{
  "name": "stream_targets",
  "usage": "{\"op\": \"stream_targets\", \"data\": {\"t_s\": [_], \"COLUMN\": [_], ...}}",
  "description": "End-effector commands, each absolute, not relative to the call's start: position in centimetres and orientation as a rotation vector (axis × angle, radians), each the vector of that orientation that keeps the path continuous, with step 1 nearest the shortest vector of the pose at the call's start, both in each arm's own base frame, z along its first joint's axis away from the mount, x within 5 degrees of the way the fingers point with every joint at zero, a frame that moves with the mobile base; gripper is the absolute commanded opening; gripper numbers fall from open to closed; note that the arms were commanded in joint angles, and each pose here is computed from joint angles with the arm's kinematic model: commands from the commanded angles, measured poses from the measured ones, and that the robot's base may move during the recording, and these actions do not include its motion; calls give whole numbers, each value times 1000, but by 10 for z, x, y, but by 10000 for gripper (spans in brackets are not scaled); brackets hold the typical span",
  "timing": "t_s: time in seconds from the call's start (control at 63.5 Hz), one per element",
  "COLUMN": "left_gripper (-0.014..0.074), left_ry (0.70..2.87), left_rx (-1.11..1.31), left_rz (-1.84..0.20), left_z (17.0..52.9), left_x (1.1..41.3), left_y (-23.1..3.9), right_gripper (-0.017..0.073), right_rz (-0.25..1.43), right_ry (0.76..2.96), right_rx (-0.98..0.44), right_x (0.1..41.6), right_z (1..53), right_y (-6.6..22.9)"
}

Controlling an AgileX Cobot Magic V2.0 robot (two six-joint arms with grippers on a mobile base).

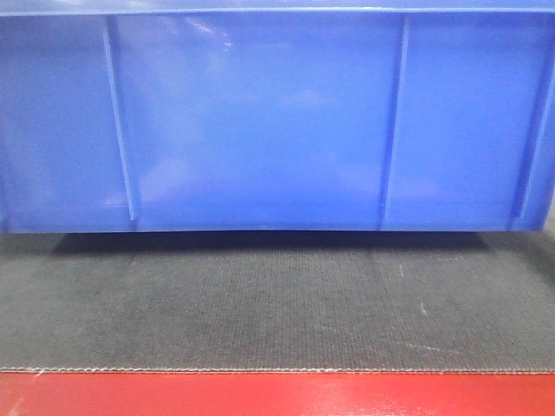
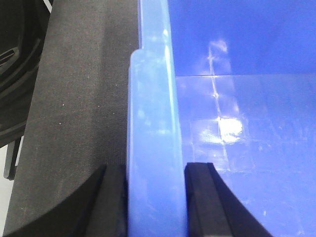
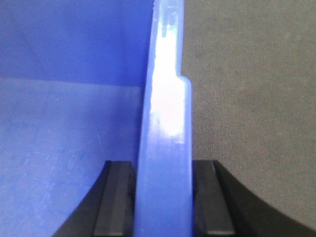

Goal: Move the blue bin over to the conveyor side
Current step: 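Lower the blue bin onto the grey belt with both grippers, then open both grippers and lift them off the bin rims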

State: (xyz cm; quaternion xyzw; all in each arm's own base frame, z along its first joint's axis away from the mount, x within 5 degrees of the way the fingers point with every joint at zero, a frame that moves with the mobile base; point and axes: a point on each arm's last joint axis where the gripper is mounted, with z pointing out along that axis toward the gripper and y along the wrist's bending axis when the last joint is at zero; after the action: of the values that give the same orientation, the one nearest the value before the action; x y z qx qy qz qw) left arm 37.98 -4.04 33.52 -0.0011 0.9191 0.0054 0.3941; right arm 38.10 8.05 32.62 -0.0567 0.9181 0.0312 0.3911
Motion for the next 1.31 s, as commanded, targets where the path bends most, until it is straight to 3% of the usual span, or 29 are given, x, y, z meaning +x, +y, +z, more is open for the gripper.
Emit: {"op": "stream_targets", "data": {"t_s": [0.0,0.252,0.378,0.504,0.614,0.709,0.882,0.992,1.055,1.15,1.181,1.291], "left_gripper": [-17,1,125,333,460,489,455,342,190,15,-42,-6], "left_ry": [2202,2212,2216,2216,2216,2211,2165,2106,2060,1981,1960,1917], "left_rx": [2,1,1,1,1,1,-9,-18,-25,-27,-28,-41], "left_rz": [-68,-66,-65,-65,-65,-65,-68,-74,-79,-89,-92,-133], "left_z": [356,355,355,355,355,356,385,417,441,466,472,491], "left_x": [381,380,380,380,380,380,377,369,359,350,348,336], "left_y": [-50,-50,-49,-49,-49,-49,-48,-47,-45,-44,-43,-44], "right_gripper": [-81,-47,176,428,498,496,466,295,97,-92,-100,-70], "right_rz": [126,123,124,126,126,128,140,147,151,160,163,169], "right_ry": [2223,2242,2238,2229,2226,2212,2131,2072,2028,1964,1946,1899], "right_rx": [-160,-161,-161,-161,-161,-159,-150,-140,-132,-125,-123,-119], "right_x": [381,384,385,385,385,386,381,370,357,344,341,330], "right_z": [342,336,336,337,338,344,378,412,440,464,470,486], "right_y": [87,88,88,88,88,88,87,84,81,78,77,74]}}
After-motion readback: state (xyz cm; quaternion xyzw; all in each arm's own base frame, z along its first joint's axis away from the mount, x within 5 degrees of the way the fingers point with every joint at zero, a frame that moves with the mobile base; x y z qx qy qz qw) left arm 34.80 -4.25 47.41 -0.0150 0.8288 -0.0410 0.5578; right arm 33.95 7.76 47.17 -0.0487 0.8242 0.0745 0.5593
